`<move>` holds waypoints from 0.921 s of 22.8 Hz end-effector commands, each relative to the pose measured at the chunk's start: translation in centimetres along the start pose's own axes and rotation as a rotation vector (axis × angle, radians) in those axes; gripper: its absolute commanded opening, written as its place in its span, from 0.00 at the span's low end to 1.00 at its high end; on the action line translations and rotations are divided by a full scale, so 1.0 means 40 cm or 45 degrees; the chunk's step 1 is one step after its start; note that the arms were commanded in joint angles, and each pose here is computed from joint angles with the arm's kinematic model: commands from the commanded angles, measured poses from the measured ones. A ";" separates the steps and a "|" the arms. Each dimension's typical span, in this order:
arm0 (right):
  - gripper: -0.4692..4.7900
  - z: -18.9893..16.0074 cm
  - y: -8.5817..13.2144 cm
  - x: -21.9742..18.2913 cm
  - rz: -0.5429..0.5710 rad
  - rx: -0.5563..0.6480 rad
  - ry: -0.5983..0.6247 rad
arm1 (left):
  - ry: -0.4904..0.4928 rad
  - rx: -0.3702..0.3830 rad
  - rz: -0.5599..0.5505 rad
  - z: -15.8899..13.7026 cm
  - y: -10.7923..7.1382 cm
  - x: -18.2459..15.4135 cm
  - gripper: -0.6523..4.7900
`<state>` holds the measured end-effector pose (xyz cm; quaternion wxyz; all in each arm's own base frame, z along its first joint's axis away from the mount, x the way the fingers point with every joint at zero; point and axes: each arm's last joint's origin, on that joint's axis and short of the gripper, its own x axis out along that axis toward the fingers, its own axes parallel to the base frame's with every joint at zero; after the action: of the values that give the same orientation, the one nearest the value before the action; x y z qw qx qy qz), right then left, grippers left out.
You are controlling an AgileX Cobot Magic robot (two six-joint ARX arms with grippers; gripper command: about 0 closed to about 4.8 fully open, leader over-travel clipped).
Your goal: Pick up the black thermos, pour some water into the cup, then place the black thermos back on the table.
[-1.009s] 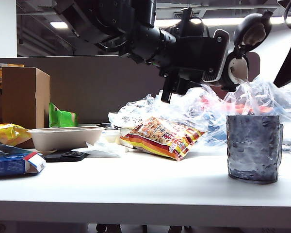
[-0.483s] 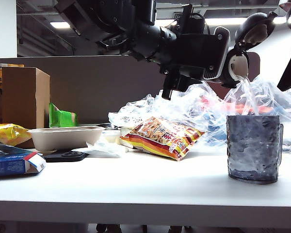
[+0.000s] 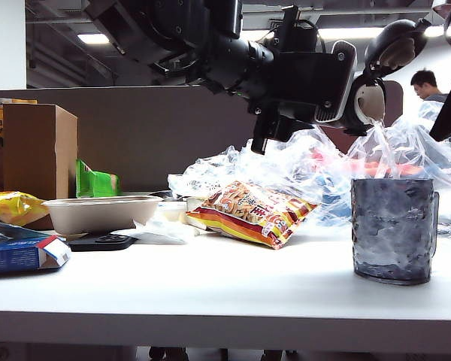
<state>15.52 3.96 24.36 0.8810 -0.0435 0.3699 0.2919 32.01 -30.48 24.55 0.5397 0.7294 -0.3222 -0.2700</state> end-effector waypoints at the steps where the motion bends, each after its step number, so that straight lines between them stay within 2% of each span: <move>1: 1.00 0.004 0.002 -0.003 0.005 -0.006 -0.015 | 0.017 0.011 0.094 -0.008 0.035 -0.003 0.12; 14: 1.00 0.004 0.002 -0.003 0.005 -0.006 -0.015 | 0.016 -0.006 0.091 -0.008 0.034 -0.003 0.12; 15: 1.00 0.004 0.002 -0.003 0.005 -0.006 -0.016 | 0.011 -0.068 0.082 -0.008 0.032 -0.003 0.12; 16: 1.00 0.004 0.002 -0.003 0.005 -0.006 -0.015 | 0.010 -0.181 0.068 -0.007 0.029 -0.003 0.12; 20: 1.00 0.004 0.002 -0.003 0.005 -0.006 -0.016 | -0.006 -0.739 0.004 -0.004 0.017 -0.003 0.12; 21: 1.00 0.004 0.002 -0.003 0.005 -0.006 -0.016 | -0.003 -0.941 -0.029 -0.002 0.011 -0.003 0.12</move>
<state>15.52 3.96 24.36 0.8810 -0.0435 0.3697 0.2919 31.91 -30.50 23.89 0.7270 0.5405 -0.1993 -0.3736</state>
